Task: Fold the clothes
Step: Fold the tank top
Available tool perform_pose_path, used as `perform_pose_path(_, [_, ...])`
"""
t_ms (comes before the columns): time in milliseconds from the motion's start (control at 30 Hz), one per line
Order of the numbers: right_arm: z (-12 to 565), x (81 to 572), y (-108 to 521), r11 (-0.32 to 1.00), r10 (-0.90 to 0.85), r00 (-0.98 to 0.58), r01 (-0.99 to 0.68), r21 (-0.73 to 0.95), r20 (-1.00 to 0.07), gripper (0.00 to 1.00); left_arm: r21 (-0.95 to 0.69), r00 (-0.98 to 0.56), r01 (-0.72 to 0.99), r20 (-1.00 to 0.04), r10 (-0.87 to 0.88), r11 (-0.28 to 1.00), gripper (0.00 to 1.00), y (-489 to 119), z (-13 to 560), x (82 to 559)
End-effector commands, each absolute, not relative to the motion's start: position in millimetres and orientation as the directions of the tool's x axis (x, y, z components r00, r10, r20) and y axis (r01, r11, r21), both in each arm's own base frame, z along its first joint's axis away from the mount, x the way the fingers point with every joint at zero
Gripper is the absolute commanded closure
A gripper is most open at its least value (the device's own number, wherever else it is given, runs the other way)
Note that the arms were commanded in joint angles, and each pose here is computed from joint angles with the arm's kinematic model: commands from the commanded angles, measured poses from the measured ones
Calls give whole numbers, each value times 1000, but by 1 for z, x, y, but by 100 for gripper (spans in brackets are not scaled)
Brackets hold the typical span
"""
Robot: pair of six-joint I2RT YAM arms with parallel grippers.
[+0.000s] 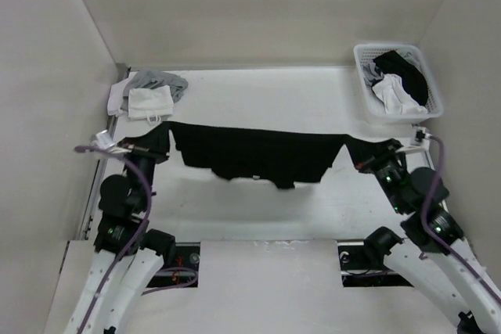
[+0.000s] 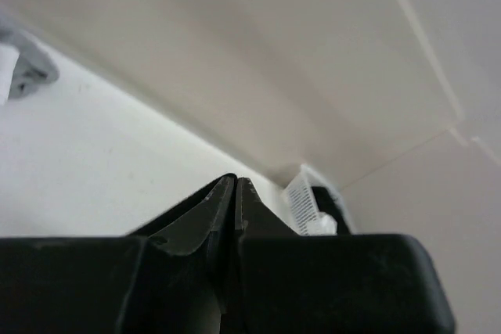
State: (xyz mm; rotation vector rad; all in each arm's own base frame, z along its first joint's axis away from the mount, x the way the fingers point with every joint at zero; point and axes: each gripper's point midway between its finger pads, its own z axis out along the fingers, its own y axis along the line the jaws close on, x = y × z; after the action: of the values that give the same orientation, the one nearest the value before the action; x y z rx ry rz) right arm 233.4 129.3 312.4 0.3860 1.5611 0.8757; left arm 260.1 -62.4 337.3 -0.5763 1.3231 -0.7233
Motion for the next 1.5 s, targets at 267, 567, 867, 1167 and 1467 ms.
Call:
perform_pose_path(267, [323,185,114,739,593,-265,-196,645,-760,98,-684,35,15,-729,-684,730,100,-41,320,217])
perform_pose_path(567, [215,320,153,775,550,-402,-82,627,-732,98,-590,-77,-186,-789,-610,786,99,-53,217,327])
perform_pose_path(867, [197,460,141,762,581,-441,-1,648,-684,98,-604,-70,-250,-768,-637,757,99,-59,199,460])
perform_pose_path(1167, [181,440,130,756,595,-454,37,653,-663,97,-648,-83,-213,-734,-674,731,98,-61,198,440])
perform_pose_path(1467, [147,363,115,728,637,-445,81,681,-629,97,-687,-122,-200,-690,-714,699,98,-51,161,364])
